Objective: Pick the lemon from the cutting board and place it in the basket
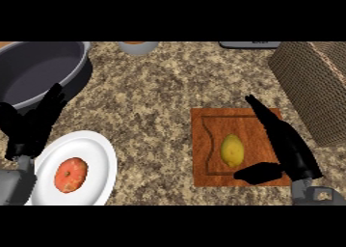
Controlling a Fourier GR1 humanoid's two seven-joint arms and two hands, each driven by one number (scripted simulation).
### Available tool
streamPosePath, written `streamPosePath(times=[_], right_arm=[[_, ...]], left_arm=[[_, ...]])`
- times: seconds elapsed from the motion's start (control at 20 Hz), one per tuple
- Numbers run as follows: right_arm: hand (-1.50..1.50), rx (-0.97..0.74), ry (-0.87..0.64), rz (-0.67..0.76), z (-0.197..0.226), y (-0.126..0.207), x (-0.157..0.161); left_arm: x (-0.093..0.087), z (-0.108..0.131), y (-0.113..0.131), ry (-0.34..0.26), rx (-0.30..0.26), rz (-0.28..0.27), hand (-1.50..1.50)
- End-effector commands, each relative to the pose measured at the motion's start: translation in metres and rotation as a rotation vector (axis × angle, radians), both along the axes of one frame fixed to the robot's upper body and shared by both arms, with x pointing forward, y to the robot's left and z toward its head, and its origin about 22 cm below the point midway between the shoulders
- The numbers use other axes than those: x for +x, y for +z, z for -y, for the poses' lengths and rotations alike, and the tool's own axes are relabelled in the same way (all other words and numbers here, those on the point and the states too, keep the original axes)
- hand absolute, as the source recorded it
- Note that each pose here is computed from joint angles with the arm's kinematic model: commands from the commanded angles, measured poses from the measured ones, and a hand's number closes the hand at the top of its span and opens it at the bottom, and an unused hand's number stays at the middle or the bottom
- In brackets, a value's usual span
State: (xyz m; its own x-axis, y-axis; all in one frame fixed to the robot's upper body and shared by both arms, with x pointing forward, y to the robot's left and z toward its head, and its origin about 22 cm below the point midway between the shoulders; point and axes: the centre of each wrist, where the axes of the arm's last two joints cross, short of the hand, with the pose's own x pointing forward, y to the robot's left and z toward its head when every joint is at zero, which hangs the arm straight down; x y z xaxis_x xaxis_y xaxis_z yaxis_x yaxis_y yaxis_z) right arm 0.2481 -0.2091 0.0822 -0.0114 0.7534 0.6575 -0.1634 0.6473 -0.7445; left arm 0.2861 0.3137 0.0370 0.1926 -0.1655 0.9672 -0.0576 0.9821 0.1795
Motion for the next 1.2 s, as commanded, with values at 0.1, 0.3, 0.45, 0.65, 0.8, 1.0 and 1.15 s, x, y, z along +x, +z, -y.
streamPosePath(times=[0.1, 0.3, 0.45, 0.65, 0.8, 1.0, 1.15], right_arm=[[-1.50, -0.065, 0.006, -0.110, -0.004, -0.036, 0.016], [-1.50, -0.094, 0.020, -0.128, -0.011, -0.039, 0.023], [-1.50, -0.092, 0.031, -0.130, -0.007, -0.054, 0.014], [-1.50, -0.085, 0.027, -0.113, 0.018, -0.065, 0.019], [-1.50, -0.063, 0.057, -0.108, 0.025, -0.046, 0.018], [-1.50, -0.015, 0.108, -0.099, 0.017, -0.042, 0.001], [-1.50, -0.026, 0.116, -0.109, 0.018, -0.053, -0.009]], left_arm=[[-0.011, -0.003, 0.012, -0.014, 0.002, 0.004, 0.00], [0.006, -0.012, -0.006, 0.008, -0.006, -0.008, 0.00], [0.006, 0.012, 0.002, 0.006, -0.006, -0.008, 0.00], [-0.007, 0.006, 0.004, 0.014, 0.002, 0.012, 0.00], [-0.001, -0.018, -0.002, -0.005, 0.009, 0.007, 0.00], [0.008, -0.011, -0.009, -0.001, -0.016, 0.000, 0.00], [0.018, 0.007, -0.005, 0.019, 0.012, 0.005, 0.00]])
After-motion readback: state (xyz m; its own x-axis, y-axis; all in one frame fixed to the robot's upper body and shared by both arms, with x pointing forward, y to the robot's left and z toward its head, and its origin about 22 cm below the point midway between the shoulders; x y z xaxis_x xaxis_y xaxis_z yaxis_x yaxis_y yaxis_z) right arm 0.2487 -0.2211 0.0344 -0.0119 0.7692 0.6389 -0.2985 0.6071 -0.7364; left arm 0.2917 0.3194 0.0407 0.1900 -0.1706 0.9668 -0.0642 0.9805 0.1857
